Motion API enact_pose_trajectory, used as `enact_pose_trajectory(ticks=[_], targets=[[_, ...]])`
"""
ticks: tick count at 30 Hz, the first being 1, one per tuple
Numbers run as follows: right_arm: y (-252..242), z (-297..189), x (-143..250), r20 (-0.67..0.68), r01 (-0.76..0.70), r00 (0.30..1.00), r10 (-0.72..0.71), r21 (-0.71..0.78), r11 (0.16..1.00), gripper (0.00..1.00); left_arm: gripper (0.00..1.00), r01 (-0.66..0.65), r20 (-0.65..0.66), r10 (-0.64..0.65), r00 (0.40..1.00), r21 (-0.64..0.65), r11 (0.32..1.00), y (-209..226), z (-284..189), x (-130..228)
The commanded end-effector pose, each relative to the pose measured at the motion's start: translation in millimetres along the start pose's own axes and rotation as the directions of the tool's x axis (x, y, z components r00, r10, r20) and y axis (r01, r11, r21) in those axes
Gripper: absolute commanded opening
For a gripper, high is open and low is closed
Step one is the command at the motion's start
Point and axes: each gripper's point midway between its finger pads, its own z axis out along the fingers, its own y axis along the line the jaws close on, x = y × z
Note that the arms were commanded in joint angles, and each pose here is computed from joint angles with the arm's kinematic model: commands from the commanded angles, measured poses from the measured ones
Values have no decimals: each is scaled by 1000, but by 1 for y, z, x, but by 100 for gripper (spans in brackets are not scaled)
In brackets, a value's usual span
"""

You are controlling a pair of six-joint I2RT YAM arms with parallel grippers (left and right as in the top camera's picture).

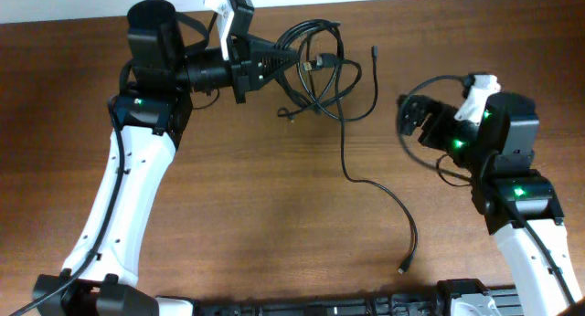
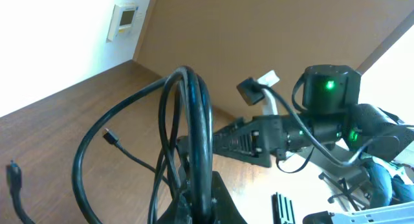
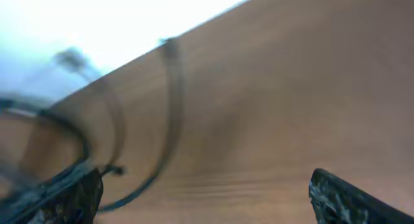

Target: Untangle cables

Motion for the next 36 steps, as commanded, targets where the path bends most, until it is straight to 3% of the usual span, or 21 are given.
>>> enact_pose_trajectory(ticks=[1, 10, 12, 14, 17, 24, 27, 31, 34, 36], targets=[[40, -5, 5, -3, 210, 976, -216, -225, 951, 99, 0, -70, 11, 70, 998, 55, 996, -24, -4, -13], [42, -5, -4, 43, 252, 968, -248, -219, 943, 99, 0, -108, -28, 118, 993, 233, 966, -77, 40, 1], [27, -2, -12, 62, 227, 973, -220, -129, 965, 99, 0, -111, -37, 125, 991, 266, 958, -89, 48, 4], [0, -1, -22, 93, 111, 989, -113, 26, 993, 99, 0, -109, -40, 125, 991, 273, 956, -91, 50, 5], [-48, -5, -29, 171, -84, 985, 38, 268, 960, 99, 0, -87, -52, 107, 993, 299, 950, -97, 51, 8], [-87, 5, 17, 41, -181, 983, 181, 430, 885, 99, 0, -90, -47, 108, 993, 287, 954, -93, 48, 6], [-76, 4, 23, -3, -169, 983, 183, 378, 910, 99, 0, -102, -34, 114, 993, 248, 963, -82, 42, 2], [-42, -1, 20, -28, -152, 986, 163, 222, 963, 99, 0, -341, 0, 352, 936, 248, 907, -78, 41, 14], [-18, -13, 16, -27, -145, 989, 148, 109, 983, 99, 0, -343, -115, 343, 932, 19, 939, -33, 45, 28], [3, -19, 12, -25, -112, 993, 112, 5, 994, 99, 16, -309, -195, 281, 940, -127, 943, -6, 40, 39]])
